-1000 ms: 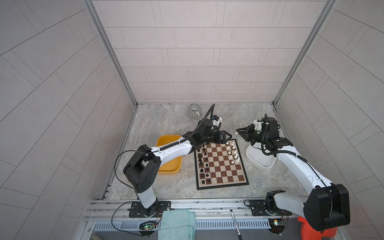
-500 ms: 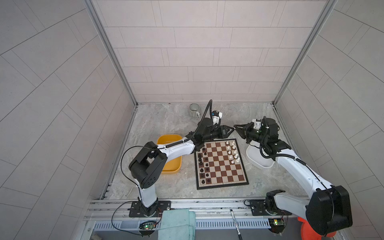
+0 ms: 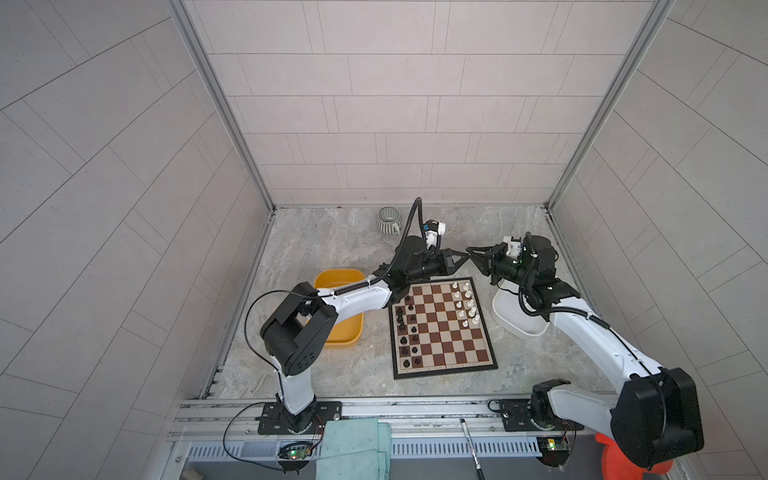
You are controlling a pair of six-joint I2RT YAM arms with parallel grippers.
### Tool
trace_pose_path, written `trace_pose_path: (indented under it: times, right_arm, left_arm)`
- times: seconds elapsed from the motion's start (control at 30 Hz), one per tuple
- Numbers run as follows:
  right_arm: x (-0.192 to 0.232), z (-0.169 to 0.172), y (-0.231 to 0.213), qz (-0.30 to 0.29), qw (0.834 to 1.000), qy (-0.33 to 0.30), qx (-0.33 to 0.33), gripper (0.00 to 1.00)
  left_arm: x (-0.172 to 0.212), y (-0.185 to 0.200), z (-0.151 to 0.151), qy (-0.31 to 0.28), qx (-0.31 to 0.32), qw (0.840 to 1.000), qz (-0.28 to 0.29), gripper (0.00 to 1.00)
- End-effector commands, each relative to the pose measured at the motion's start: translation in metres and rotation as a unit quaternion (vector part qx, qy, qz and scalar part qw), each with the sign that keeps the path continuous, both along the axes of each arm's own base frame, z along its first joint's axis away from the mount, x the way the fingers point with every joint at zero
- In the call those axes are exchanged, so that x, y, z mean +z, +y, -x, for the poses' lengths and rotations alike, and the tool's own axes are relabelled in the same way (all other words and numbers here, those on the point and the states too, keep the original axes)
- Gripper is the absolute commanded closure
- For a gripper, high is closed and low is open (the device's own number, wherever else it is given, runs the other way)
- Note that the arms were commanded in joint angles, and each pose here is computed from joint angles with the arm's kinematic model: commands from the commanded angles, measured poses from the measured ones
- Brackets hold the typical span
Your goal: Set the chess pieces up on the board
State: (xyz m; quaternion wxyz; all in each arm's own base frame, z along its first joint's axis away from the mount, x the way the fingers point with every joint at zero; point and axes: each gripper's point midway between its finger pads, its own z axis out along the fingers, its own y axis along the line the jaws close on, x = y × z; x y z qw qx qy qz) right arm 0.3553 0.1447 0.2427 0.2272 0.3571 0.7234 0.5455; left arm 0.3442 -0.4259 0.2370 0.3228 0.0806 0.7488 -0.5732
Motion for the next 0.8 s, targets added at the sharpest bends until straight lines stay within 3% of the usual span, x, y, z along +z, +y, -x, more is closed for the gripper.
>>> trace_pose_path:
  times: [0.0, 0.03, 0.13, 0.23, 0.33, 0.4, 0.5, 0.6, 0.77]
  right_arm:
    - [0.018, 0.008, 0.009, -0.028, 0.999, -0.009, 0.015, 0.95]
    - [0.018, 0.010, 0.008, -0.015, 0.999, -0.019, 0.022, 0.88]
    - [0.015, 0.024, 0.007, 0.067, 0.994, -0.039, 0.074, 0.50]
    - [-0.004, 0.046, -0.016, 0.213, 0.970, -0.017, 0.112, 0.25]
    - [-0.017, 0.063, -0.057, 0.360, 0.928, 0.004, 0.098, 0.13]
    - [-0.024, 0.072, -0.092, 0.448, 0.892, 0.018, 0.055, 0.01]
    - [-0.034, 0.084, -0.130, 0.514, 0.856, 0.046, 0.021, 0.01]
    - [-0.037, 0.090, -0.149, 0.519, 0.852, 0.063, -0.004, 0.01]
    - [-0.022, 0.104, -0.166, 0.534, 0.842, 0.064, -0.035, 0.01]
  left_arm:
    - [0.008, 0.000, 0.000, 0.007, -0.004, 1.000, 0.022, 1.00]
    - [0.007, 0.002, 0.003, 0.013, -0.008, 1.000, 0.017, 1.00]
    - [-0.004, 0.016, 0.018, 0.033, -0.019, 0.999, -0.020, 1.00]
    - [-0.029, 0.033, 0.045, 0.053, -0.044, 0.990, -0.122, 1.00]
    - [-0.055, 0.055, 0.077, 0.050, -0.083, 0.957, -0.274, 1.00]
    - [-0.072, 0.066, 0.100, 0.049, -0.121, 0.921, -0.368, 1.00]
    - [-0.082, 0.065, 0.123, 0.046, -0.184, 0.868, -0.458, 1.00]
    - [-0.093, 0.052, 0.138, 0.040, -0.232, 0.828, -0.509, 1.00]
    - [-0.115, 0.025, 0.151, 0.039, -0.267, 0.798, -0.540, 1.00]
